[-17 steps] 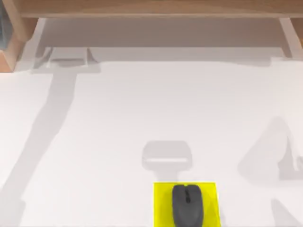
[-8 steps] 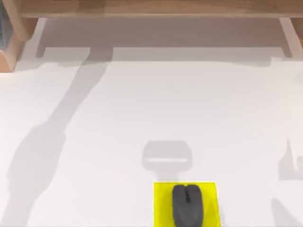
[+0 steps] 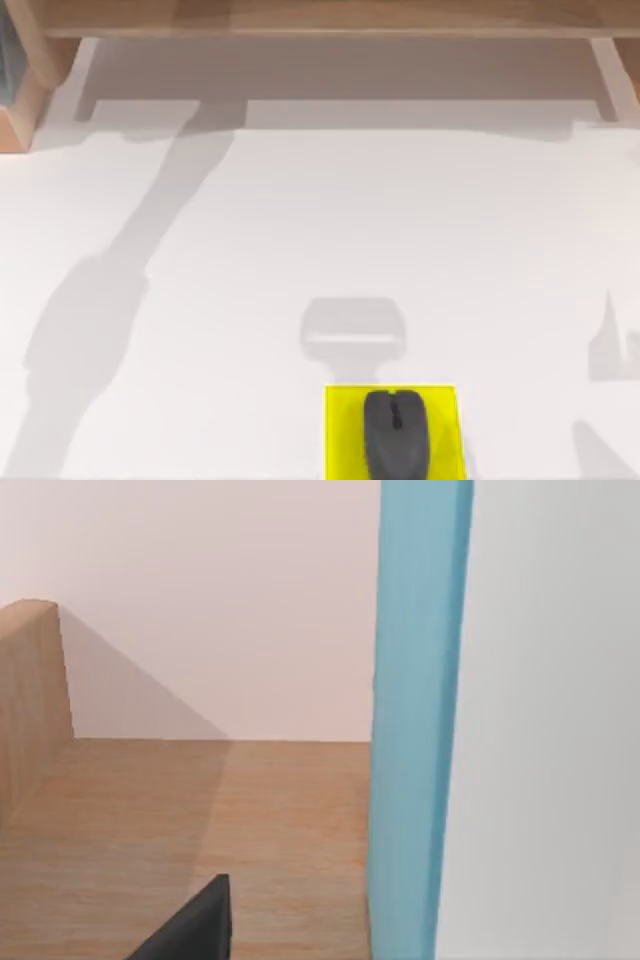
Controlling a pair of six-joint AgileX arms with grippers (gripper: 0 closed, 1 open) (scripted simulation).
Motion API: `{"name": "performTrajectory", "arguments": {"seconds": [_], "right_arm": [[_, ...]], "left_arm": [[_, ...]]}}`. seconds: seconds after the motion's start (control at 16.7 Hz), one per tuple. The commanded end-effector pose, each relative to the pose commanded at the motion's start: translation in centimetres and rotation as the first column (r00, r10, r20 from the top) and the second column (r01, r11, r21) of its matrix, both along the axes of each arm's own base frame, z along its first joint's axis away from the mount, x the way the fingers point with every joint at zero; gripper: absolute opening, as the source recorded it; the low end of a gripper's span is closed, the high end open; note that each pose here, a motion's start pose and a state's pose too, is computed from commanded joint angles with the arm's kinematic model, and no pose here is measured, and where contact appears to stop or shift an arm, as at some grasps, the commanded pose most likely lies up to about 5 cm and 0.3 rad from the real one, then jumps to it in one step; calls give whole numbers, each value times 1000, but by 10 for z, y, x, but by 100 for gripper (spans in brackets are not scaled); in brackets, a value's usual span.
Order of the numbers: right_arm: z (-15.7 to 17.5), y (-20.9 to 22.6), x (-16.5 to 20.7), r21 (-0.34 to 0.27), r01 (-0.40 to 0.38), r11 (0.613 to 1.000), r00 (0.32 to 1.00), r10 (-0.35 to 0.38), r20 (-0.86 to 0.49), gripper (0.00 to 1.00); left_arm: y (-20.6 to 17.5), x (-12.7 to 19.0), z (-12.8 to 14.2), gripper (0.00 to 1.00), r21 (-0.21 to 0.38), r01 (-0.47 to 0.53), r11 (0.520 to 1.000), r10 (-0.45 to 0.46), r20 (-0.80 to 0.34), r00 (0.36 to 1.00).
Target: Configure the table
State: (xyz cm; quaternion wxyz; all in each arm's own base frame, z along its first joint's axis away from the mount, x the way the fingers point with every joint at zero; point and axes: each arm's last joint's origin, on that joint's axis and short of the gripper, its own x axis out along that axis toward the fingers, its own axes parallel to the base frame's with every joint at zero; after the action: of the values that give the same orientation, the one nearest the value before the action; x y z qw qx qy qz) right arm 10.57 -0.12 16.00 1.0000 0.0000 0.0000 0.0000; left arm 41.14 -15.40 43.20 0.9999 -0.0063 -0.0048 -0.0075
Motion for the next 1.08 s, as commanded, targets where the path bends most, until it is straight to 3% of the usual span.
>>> {"name": "performTrajectory", "arguments": {"seconds": [0.6,1.08], "right_arm": [[0,0,0,0,0,1000,1000,0,0,100],[0,0,0,0,0,1000,1000,0,0,100]], "left_arm": [[-2,19,1,100,-1,2,1000,-2,1,1000],[-2,19,1,40,-1,2,1000,-2,1,1000]]}}
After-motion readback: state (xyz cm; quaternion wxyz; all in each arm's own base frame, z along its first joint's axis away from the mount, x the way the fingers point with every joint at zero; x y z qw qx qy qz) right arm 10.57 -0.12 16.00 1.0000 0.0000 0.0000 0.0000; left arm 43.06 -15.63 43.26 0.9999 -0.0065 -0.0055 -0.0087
